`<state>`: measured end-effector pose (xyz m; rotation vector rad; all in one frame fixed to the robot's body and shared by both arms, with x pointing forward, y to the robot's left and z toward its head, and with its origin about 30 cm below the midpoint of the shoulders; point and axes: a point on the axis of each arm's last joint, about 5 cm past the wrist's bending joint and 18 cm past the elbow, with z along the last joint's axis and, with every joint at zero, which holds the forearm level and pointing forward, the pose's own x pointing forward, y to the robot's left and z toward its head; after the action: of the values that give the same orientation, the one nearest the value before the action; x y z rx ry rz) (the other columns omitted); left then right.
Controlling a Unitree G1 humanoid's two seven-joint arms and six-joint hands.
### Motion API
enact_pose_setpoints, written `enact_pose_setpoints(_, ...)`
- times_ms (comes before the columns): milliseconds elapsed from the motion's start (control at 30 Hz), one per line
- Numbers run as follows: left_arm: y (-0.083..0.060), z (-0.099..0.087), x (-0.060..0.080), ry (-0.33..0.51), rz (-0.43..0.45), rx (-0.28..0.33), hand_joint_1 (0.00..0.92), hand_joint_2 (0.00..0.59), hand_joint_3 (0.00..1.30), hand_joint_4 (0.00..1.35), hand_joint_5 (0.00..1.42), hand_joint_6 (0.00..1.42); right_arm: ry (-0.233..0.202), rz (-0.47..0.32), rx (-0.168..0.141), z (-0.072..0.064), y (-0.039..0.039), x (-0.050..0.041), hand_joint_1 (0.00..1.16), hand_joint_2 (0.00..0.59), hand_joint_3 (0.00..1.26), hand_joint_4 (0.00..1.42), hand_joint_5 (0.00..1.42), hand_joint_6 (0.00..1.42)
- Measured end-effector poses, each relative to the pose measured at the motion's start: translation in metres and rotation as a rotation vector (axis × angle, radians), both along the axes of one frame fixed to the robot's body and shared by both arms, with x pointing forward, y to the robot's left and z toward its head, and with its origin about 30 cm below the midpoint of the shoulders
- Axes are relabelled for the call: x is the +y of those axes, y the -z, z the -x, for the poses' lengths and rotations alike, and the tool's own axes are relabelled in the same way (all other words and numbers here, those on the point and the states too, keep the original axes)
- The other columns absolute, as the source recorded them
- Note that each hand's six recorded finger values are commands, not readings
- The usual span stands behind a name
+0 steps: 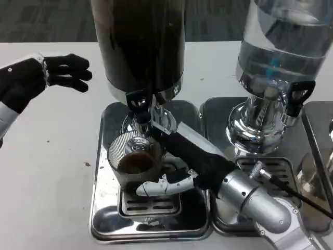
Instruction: Grasp the cup under the faucet to collect the drink, then remove the cup.
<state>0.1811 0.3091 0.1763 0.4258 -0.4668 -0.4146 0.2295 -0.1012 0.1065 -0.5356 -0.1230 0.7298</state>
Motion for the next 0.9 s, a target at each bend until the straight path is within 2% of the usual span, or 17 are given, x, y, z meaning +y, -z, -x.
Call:
enact_pose_setpoints(400, -0.0006, 0.0005, 0.0011, -0.003, -0.001, 0.000, 0.000, 0.111, 0.40, 0.39, 0.43, 0.34, 0.029, 0.039, -0.056, 0.0042, -0.0007, 0.0055, 0.81, 0.167, 0.05, 0.06, 0.21, 0.39)
enact_pose_setpoints(533, -0.0011, 0.0008, 0.0017, -0.006, 0.000, -0.001, 0.000, 0.111, 0.40, 0.39, 0.43, 0.34, 0.047, 0.037, -0.064, 0.0049, -0.0003, 0.0068, 0.81, 0.167, 0.09, 0.12, 0.26, 0.45)
enact_pose_setpoints(700, -0.0012, 0.0008, 0.0018, -0.007, 0.000, 0.000, 0.000, 0.111, 0.40, 0.39, 0.43, 0.34, 0.061, 0.033, -0.074, 0.0076, 0.0009, 0.0084, 0.82, 0.171, 0.18, 0.28, 0.44, 0.61)
enact_pose_setpoints(900, -0.0011, 0.0007, 0.0020, -0.008, 0.002, 0.005, 0.000, 0.112, 0.40, 0.39, 0.43, 0.35, 0.083, 0.024, -0.097, 0.0097, 0.0000, 0.0099, 0.82, 0.175, 0.20, 0.33, 0.52, 0.71)
